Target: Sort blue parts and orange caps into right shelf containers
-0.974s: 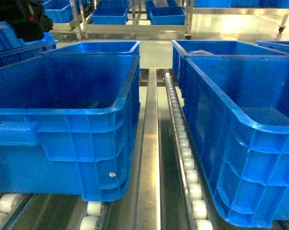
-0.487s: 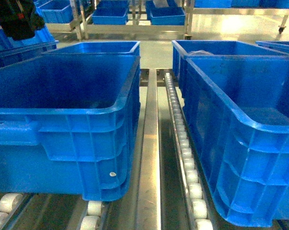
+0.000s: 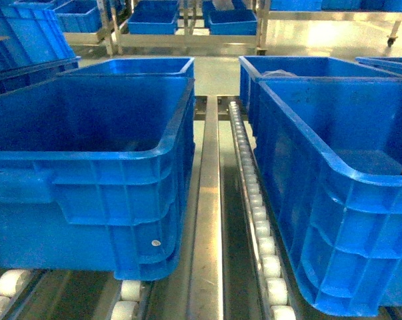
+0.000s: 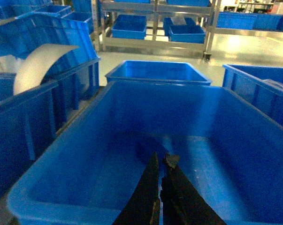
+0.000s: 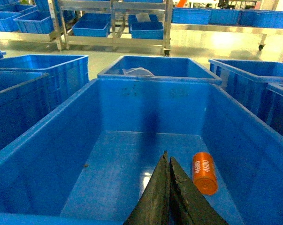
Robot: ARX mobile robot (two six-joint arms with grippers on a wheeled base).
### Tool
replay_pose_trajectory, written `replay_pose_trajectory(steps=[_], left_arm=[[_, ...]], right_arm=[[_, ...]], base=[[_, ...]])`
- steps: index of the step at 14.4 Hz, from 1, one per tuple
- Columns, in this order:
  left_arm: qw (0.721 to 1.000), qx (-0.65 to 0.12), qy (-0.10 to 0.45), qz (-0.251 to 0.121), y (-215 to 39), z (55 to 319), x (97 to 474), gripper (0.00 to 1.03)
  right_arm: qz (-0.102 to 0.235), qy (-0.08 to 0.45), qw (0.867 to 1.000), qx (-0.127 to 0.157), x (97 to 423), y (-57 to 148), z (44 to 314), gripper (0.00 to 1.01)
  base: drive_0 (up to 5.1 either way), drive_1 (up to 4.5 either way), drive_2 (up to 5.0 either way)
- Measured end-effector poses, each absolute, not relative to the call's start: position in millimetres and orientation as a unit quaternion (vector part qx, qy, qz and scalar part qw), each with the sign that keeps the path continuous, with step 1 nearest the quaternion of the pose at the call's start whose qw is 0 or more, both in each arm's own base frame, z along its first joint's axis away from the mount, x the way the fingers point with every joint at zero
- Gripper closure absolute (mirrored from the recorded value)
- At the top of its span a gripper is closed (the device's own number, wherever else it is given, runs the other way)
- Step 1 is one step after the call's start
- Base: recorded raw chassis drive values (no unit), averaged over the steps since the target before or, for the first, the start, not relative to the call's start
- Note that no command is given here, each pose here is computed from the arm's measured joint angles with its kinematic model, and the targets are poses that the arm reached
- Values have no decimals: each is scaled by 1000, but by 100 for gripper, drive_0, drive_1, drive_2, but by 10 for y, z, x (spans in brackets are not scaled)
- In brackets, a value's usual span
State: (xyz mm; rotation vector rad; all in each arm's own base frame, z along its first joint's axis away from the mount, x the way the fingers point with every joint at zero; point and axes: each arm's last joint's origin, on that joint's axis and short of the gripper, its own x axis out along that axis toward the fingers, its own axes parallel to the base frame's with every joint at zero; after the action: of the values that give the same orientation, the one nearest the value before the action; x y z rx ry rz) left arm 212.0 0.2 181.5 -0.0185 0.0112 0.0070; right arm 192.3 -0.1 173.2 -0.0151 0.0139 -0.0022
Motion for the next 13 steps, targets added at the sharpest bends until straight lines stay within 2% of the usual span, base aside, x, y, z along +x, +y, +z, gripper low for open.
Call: replay_pose_trajectory(steps=[1,3,5,7,9,13], left_arm=[[1000,-9,4,5,9,1800,2029,101],[1000,-9,7,0,0,1753,1861,101],[1000,-9,-5,0,0,1720,1723,101],[1000,-9,24,0,0,1567,1586,101],[1000,-9,3,0,0,1644,1502,101],[1000,-8,2,0,0,1660,1353,101]], right_arm=[[-1,-13,1000,-6,1847,-1,1714,100],[-1,22,1000,-6,1695,-1,1568,100],[-1,2,1000,-6,1607,-1,1649,100],[-1,10,1000,-6,1494,-1,1614,100],[-1,4,1000,-5,1414,-1,1644,100],[-1,-3,1000,-5,1292,-1,1691,100]], base=[[0,0,0],[0,0,0],[0,0,0],[0,0,0],[0,0,0],[0,0,0]])
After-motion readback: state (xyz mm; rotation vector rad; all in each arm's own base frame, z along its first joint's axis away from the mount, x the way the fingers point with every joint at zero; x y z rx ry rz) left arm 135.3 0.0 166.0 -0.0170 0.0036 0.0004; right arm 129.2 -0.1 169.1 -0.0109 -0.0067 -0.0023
